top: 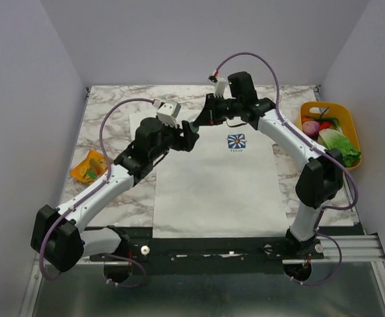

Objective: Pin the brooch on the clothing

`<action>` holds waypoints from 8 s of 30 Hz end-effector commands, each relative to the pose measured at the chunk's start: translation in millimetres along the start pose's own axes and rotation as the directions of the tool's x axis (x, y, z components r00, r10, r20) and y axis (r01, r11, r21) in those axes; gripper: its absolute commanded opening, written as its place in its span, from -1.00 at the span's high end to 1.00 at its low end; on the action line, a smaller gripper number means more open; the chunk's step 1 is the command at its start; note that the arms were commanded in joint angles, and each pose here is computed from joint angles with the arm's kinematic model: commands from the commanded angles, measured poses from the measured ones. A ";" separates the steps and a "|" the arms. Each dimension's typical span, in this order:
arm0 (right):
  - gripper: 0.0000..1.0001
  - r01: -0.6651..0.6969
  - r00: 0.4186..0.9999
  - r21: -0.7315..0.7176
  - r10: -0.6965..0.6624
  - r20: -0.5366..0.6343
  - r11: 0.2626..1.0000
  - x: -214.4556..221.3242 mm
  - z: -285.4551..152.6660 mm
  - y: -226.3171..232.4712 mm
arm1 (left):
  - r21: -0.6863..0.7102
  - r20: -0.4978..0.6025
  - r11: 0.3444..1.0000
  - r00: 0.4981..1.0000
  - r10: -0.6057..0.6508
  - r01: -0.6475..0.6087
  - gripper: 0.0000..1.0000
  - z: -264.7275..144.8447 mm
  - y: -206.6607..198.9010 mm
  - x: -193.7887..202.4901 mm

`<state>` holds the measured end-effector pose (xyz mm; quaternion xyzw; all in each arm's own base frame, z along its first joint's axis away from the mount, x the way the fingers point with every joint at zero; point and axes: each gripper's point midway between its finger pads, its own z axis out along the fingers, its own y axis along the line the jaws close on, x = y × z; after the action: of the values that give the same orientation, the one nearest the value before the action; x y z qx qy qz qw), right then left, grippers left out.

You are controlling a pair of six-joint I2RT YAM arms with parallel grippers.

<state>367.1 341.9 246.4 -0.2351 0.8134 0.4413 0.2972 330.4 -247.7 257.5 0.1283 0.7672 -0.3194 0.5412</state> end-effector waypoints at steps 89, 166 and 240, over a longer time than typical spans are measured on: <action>-0.40 -0.536 0.844 0.399 0.459 0.278 0.744 86.8 -56.5 -210.1 | -0.368 -0.621 0.840 0.778 0.097 -0.399 -0.31 97.9 91.9 151.4; -0.40 -0.549 0.836 0.344 0.493 0.242 0.762 109.1 -59.2 -218.8 | -0.449 -0.584 0.807 0.810 0.060 -0.384 0.37 85.8 133.8 135.7; -0.40 -0.544 0.839 0.317 0.502 0.208 0.777 112.7 -48.7 -218.2 | -0.469 -0.553 0.856 0.828 -0.094 -0.217 0.19 68.5 161.2 150.7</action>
<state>412.4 174.8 64.0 0.0957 0.8974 0.3562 0.2422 410.9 -192.5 35.2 0.1066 0.9461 -0.0088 0.3058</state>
